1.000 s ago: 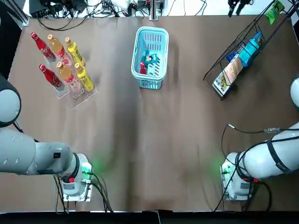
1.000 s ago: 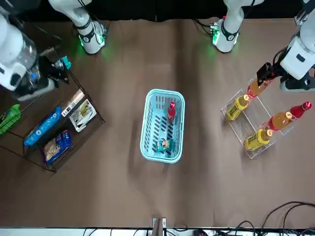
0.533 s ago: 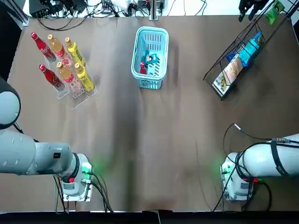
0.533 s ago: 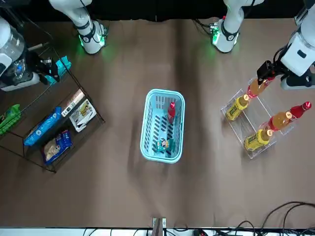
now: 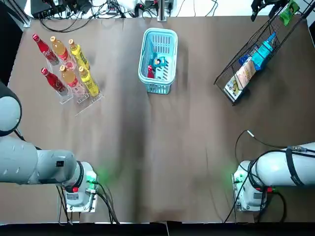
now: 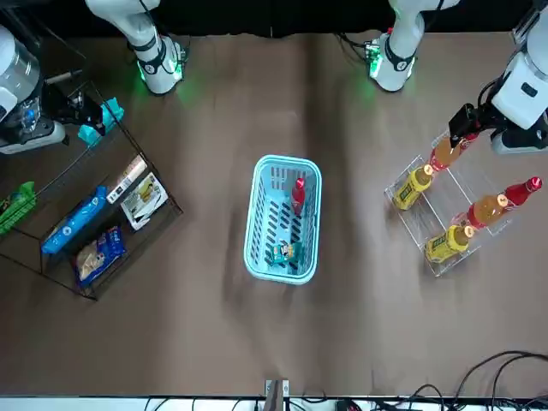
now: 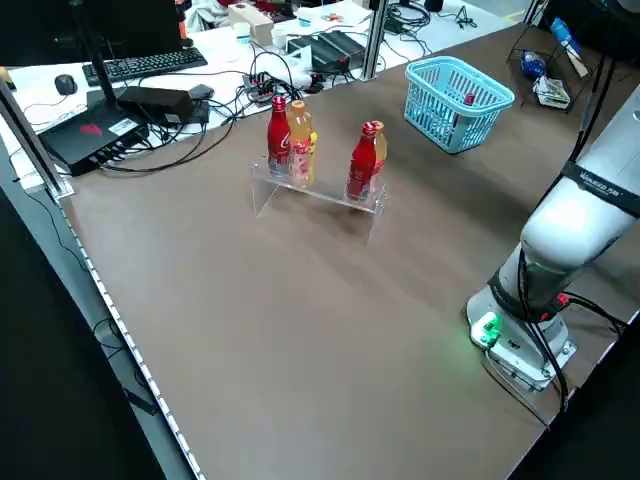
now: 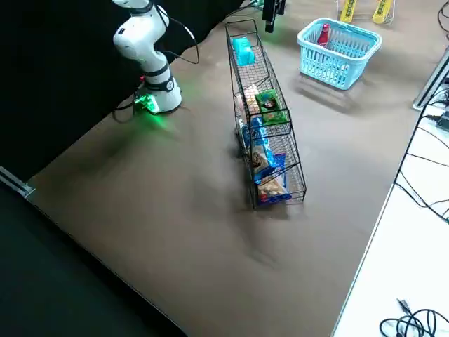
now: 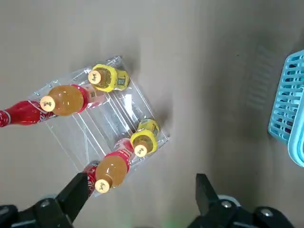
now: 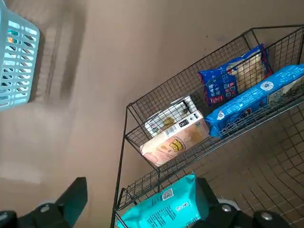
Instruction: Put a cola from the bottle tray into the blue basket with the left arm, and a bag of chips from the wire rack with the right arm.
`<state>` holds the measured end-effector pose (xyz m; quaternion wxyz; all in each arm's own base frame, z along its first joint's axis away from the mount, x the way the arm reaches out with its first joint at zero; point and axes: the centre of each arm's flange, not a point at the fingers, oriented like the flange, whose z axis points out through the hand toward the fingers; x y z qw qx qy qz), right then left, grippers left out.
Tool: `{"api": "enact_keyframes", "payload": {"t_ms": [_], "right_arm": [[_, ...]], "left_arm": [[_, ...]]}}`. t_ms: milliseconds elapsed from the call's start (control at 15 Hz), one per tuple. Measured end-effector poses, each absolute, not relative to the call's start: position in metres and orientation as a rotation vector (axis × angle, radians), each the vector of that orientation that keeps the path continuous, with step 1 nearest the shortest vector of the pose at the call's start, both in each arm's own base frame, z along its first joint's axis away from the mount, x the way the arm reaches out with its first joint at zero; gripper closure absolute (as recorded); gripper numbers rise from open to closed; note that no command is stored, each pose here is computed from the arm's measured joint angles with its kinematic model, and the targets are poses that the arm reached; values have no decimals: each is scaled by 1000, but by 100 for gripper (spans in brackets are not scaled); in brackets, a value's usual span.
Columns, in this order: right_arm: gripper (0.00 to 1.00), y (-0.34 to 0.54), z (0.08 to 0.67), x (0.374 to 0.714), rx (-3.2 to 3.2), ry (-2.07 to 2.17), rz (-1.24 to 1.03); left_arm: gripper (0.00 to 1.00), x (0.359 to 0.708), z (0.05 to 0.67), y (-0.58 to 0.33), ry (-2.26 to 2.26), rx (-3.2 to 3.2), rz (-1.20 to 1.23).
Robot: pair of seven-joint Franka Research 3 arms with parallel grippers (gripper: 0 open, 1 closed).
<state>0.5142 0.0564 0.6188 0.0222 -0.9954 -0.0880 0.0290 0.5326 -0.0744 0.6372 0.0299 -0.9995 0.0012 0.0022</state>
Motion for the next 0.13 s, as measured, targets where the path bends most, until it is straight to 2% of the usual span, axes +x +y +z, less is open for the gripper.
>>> {"api": "enact_keyframes", "payload": {"t_ms": [133], "right_arm": [[0,56,620,515,-3084,-269,75]], "left_arm": [[0,533,637,-74,4,-3082,7]]}}
